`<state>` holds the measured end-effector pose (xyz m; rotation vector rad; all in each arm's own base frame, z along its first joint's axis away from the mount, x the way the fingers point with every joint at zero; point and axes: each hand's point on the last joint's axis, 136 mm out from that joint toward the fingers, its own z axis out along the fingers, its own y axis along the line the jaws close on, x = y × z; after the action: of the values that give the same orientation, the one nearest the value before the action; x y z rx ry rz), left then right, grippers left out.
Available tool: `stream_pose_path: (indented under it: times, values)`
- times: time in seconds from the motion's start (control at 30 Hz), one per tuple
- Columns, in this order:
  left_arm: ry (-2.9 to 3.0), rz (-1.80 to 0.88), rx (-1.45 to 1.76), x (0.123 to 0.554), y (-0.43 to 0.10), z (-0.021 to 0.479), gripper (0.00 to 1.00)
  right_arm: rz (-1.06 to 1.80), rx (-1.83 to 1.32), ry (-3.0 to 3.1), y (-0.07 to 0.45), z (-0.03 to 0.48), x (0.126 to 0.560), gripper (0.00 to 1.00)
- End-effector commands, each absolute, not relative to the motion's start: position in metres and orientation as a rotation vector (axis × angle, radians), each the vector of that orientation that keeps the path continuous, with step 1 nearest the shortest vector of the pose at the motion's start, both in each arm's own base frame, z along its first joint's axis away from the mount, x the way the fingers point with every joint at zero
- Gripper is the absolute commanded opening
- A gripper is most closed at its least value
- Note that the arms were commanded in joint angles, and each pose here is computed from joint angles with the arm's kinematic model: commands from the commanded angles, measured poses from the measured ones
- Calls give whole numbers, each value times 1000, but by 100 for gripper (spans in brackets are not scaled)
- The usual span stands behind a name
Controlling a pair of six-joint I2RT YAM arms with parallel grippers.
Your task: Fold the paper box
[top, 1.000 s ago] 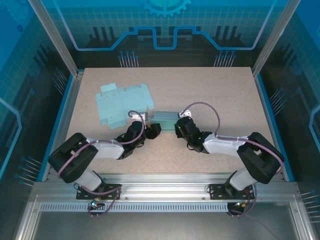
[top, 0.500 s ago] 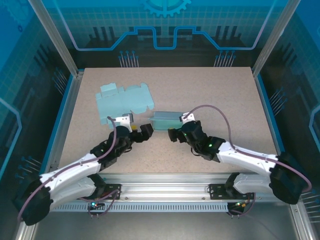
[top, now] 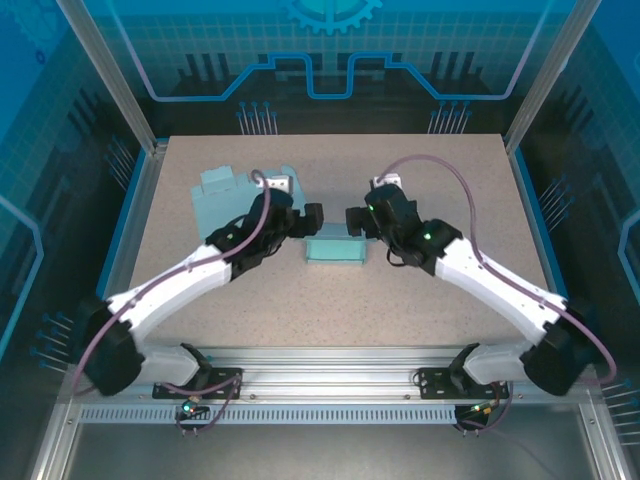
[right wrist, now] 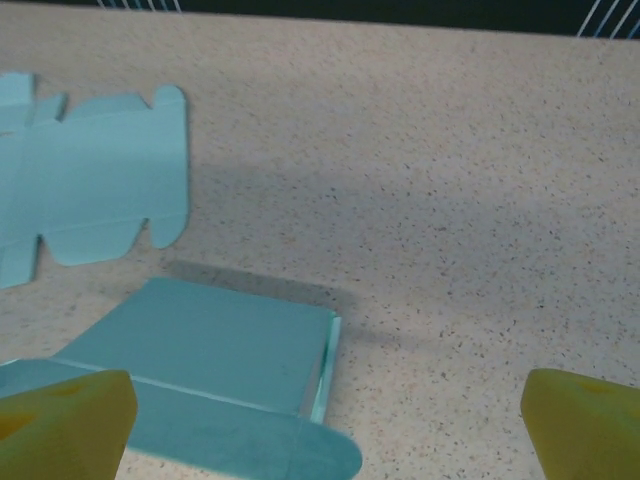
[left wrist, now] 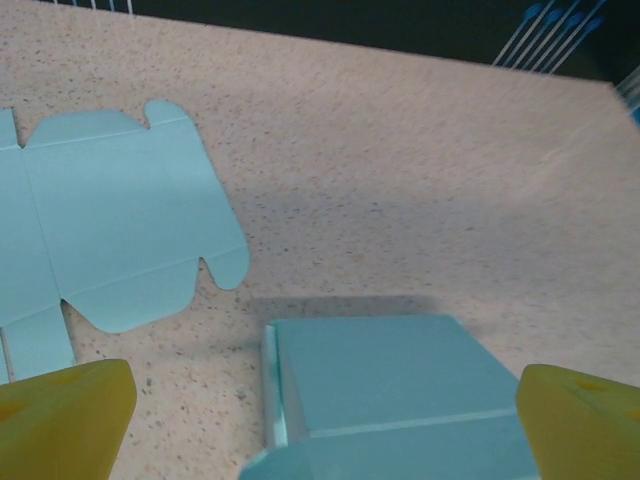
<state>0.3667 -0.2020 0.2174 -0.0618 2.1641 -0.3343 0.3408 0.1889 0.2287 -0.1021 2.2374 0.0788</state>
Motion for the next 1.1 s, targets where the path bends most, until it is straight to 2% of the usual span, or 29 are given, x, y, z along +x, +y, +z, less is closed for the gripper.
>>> stream_pose_path:
  times: [0.0,0.27,0.63,1.07]
  values:
    - [2262,-204,-9,382,-197,192,99,-53,-109,2386,178,198,341,100]
    - [2409,-103,-9,401,-202,127,87,-166,-120,2522,180,144,349,100]
    - [2508,-166,-106,375,-197,63,73,-70,-65,2658,176,75,326,100]
    - [2580,-215,-171,353,-194,21,60,-14,-43,2689,179,51,321,100]
